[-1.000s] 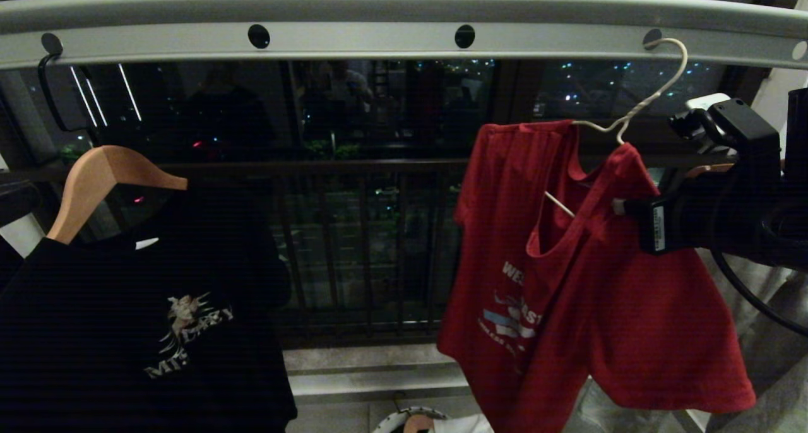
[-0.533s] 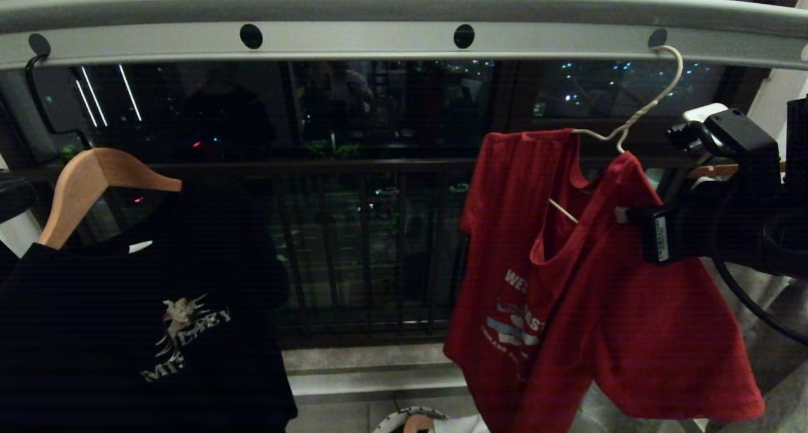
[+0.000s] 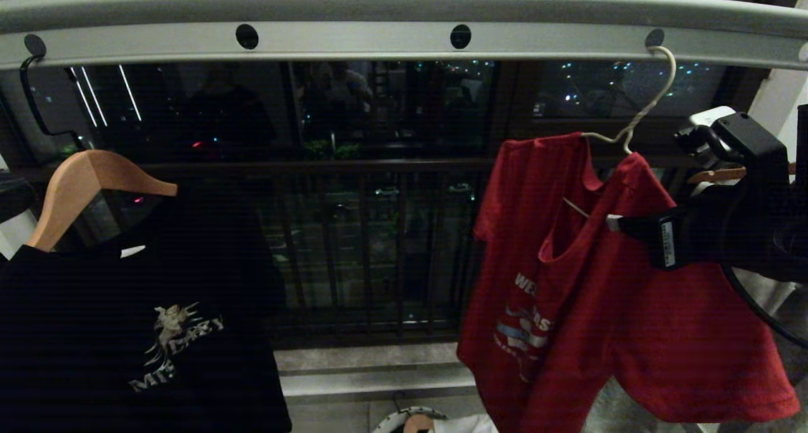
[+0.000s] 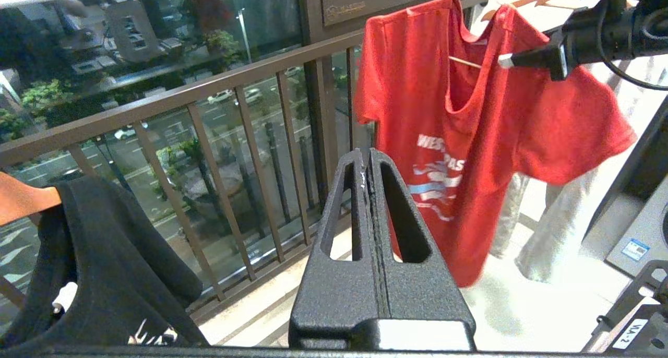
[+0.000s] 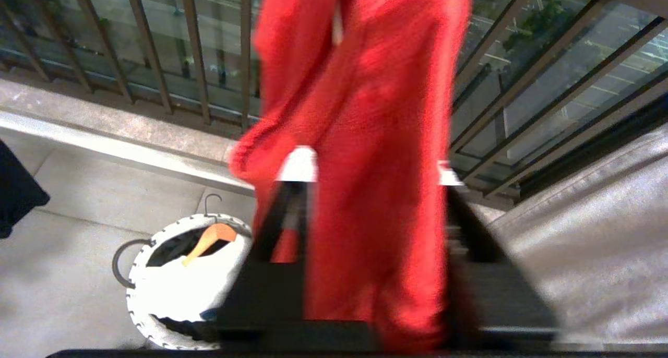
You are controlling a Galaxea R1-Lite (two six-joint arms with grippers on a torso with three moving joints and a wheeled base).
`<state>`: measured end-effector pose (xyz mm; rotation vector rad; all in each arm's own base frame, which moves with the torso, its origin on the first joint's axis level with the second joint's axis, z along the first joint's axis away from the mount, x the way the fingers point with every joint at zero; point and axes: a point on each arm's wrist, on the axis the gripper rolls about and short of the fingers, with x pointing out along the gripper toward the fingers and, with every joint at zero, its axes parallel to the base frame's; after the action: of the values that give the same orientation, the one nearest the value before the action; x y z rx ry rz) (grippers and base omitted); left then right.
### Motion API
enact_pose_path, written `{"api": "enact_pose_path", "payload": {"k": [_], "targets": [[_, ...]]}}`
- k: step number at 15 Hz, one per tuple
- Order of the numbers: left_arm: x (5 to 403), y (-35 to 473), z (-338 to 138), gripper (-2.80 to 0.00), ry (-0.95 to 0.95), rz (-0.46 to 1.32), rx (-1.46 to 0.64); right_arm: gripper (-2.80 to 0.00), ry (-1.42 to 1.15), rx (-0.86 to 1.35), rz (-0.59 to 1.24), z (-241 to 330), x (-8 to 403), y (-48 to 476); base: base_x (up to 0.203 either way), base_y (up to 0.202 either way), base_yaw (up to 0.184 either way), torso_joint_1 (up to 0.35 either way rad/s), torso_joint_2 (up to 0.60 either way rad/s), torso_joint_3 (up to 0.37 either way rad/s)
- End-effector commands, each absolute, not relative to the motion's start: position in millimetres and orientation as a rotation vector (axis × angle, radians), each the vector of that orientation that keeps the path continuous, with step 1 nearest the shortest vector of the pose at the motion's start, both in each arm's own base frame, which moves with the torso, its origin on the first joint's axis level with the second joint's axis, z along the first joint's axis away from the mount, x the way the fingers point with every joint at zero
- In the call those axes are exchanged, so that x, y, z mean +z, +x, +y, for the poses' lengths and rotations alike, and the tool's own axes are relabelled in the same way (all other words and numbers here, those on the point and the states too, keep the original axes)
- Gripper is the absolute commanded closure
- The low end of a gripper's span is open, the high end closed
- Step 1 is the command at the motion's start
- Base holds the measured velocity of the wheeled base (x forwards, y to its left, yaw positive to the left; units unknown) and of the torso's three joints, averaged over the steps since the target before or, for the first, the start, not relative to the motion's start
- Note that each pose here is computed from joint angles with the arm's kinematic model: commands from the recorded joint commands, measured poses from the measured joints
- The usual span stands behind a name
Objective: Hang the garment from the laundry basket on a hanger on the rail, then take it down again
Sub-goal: Hang the clothes rack on the clothesline
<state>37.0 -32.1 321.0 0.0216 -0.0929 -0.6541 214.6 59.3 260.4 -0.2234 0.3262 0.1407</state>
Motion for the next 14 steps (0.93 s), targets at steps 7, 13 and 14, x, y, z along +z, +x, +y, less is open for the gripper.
{"api": "enact_pose_path", "payload": {"k": [7, 13, 14], "targets": [[321, 37, -32, 0.0, 0.023, -0.091, -0.654, -2.8, -0.225, 0.139, 0.293, 51, 262, 186, 0.0, 0.0, 0.0, 0.0, 0.0, 0.0], [321, 37, -32, 0.0, 0.023, -0.095, -0.654, -2.8, -0.223, 0.098, 0.259, 37, 257, 151, 0.0, 0.0, 0.0, 0.0, 0.0, 0.0], [321, 36, -31, 0.0, 0.022, -0.095, -0.654, -2.8, -0.222, 0.089, 0.256, 35, 258, 151, 0.0, 0.0, 0.0, 0.0, 0.0, 0.0]]}}
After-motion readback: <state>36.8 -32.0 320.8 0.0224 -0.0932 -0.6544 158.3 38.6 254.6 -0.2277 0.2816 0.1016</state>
